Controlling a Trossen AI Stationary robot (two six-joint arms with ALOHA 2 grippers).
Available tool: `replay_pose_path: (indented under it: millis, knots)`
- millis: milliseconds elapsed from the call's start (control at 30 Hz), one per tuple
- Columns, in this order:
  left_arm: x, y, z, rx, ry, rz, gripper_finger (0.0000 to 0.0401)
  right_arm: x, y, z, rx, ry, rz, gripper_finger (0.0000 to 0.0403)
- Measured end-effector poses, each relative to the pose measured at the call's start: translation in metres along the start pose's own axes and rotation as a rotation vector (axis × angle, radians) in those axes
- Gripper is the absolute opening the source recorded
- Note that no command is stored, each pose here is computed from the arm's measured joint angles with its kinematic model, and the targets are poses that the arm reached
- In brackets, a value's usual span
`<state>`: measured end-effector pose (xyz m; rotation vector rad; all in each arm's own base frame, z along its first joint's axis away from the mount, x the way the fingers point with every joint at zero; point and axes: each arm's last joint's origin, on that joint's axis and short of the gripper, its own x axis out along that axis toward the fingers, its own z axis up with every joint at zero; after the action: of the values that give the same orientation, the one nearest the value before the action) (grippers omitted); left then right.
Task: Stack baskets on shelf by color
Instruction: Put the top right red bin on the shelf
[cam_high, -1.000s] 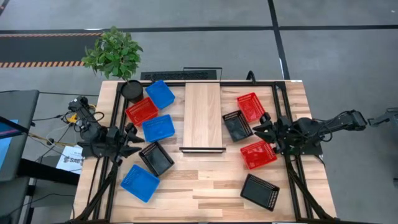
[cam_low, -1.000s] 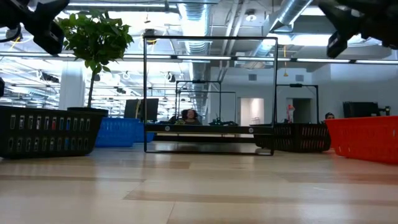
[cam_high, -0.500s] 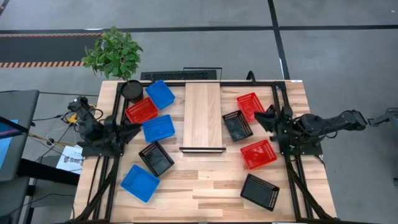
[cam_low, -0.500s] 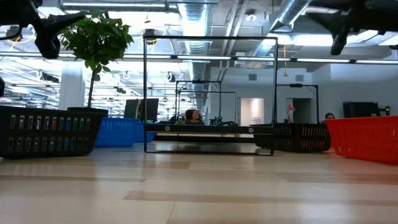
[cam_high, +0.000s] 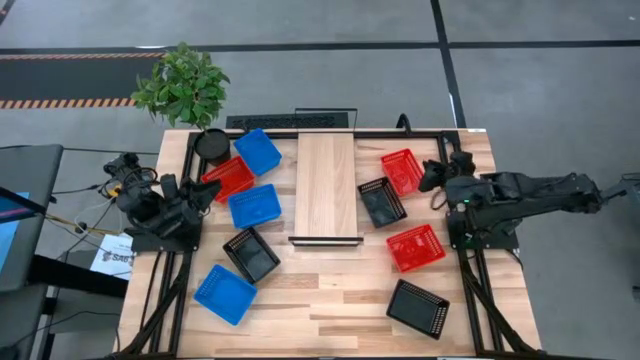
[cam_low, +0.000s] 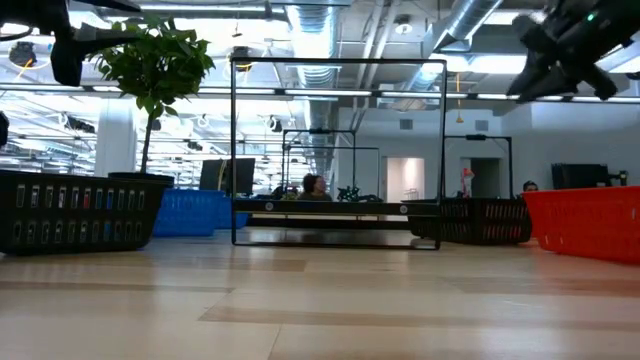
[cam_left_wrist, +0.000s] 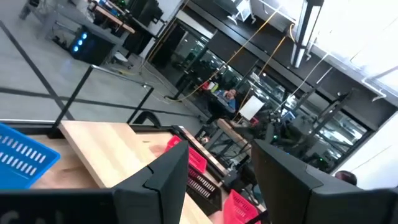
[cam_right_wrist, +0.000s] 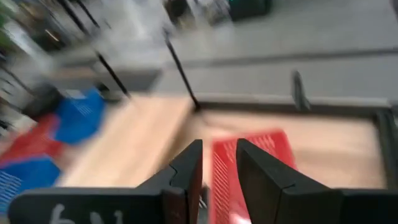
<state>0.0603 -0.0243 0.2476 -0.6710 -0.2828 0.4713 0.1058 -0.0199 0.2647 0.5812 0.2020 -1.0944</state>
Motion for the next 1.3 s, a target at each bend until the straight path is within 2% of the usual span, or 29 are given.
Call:
replay_pose_path:
  millis: [167,300,433,533,667,767,1300]
  knots:
    - [0.000,-0.001,0.000,-0.007,0.013,-0.045,0.0167,0.026,0.004,-0.008,-0.003,0.169,-0.131,0.0122]
    - [0.000,-0.002,-0.001,-0.055,0.020,-0.066,0.0167,0.048,0.000,-0.007,0.013,0.220,-0.260,0.0124]
    - [0.000,-0.003,-0.001,-0.089,0.039,-0.119,0.0167,0.064,-0.008,-0.004,-0.025,0.267,-0.351,0.0139]
    - [0.000,-0.004,-0.001,-0.092,0.041,-0.123,0.0167,0.075,-0.011,-0.002,-0.015,0.327,-0.354,0.0167]
    - [0.000,-0.004,-0.001,-0.068,0.042,-0.125,0.0167,0.086,-0.013,0.003,-0.038,0.411,-0.275,0.0219]
    - [0.000,-0.003,-0.004,-0.034,0.053,-0.127,0.0167,0.093,-0.018,0.003,-0.029,0.451,-0.293,0.0247]
    - [0.000,0.001,-0.010,-0.016,0.063,-0.077,0.0167,0.144,-0.040,-0.014,-0.072,0.623,-0.523,0.0255]
